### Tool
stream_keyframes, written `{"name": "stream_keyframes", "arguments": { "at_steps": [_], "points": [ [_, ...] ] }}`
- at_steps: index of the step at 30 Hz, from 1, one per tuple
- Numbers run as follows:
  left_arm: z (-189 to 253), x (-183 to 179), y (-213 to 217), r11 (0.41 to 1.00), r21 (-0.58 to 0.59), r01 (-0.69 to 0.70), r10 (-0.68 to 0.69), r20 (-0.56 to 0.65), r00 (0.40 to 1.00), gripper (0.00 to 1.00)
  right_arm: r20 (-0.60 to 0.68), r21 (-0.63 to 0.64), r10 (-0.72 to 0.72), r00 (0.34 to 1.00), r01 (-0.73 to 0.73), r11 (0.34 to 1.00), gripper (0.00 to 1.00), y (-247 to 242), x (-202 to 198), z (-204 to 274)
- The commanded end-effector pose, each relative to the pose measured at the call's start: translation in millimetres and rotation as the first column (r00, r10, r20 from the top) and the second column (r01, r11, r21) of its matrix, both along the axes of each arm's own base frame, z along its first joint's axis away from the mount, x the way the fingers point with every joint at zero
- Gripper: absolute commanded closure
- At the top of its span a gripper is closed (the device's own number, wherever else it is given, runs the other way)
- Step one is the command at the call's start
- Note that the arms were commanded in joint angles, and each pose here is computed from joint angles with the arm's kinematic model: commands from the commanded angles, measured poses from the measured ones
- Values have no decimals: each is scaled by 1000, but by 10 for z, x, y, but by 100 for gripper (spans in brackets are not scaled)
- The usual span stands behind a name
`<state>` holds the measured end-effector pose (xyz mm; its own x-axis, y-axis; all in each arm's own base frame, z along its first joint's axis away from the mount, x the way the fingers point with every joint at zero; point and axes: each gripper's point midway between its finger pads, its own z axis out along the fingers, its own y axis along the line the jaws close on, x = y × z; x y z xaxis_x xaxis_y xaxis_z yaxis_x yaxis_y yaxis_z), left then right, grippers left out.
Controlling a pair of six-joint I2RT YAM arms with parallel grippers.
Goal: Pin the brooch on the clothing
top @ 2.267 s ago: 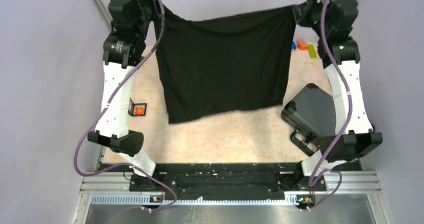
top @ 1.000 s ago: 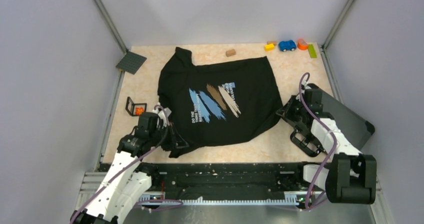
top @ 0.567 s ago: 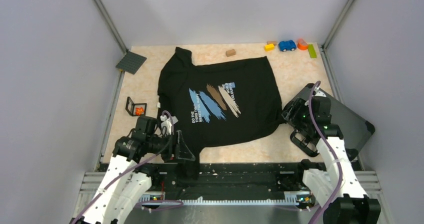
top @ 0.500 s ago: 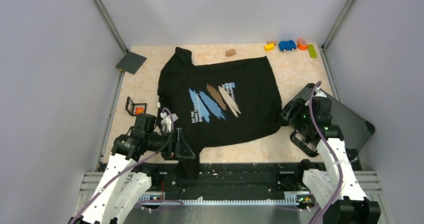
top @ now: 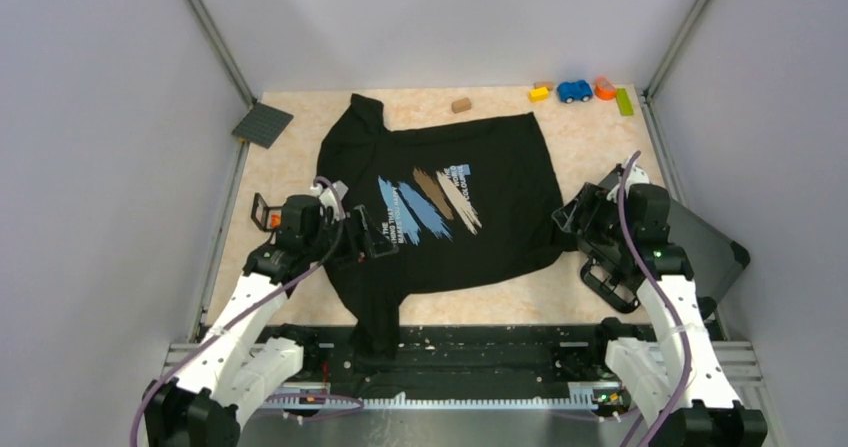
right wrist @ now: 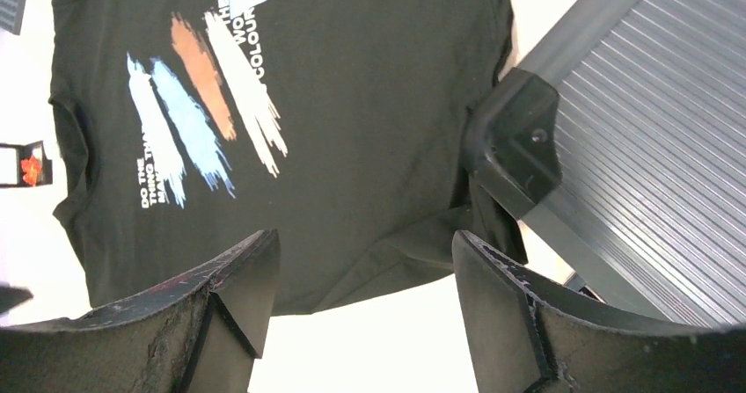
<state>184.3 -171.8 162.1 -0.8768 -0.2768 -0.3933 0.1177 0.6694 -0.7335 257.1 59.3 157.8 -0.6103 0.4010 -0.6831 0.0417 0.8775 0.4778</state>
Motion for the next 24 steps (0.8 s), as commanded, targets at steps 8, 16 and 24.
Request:
{"name": "stream_keyframes", "arguments": {
  "at_steps": [8,16,24],
  "points": [
    [-84,1032,563,895,182,-407,357,256,899,14,123,-83,222,967,-213,974,32,485,98,266],
    [-19,1175,1331,762,258,-593,522,297,800,12,131,-97,262,956,-251,963,33,623,123,183],
    [-174,1252,2304,485,370,-792,721,344,602,12,138,-75,296,945,-288,955,34,697,122,154]
  ]
}}
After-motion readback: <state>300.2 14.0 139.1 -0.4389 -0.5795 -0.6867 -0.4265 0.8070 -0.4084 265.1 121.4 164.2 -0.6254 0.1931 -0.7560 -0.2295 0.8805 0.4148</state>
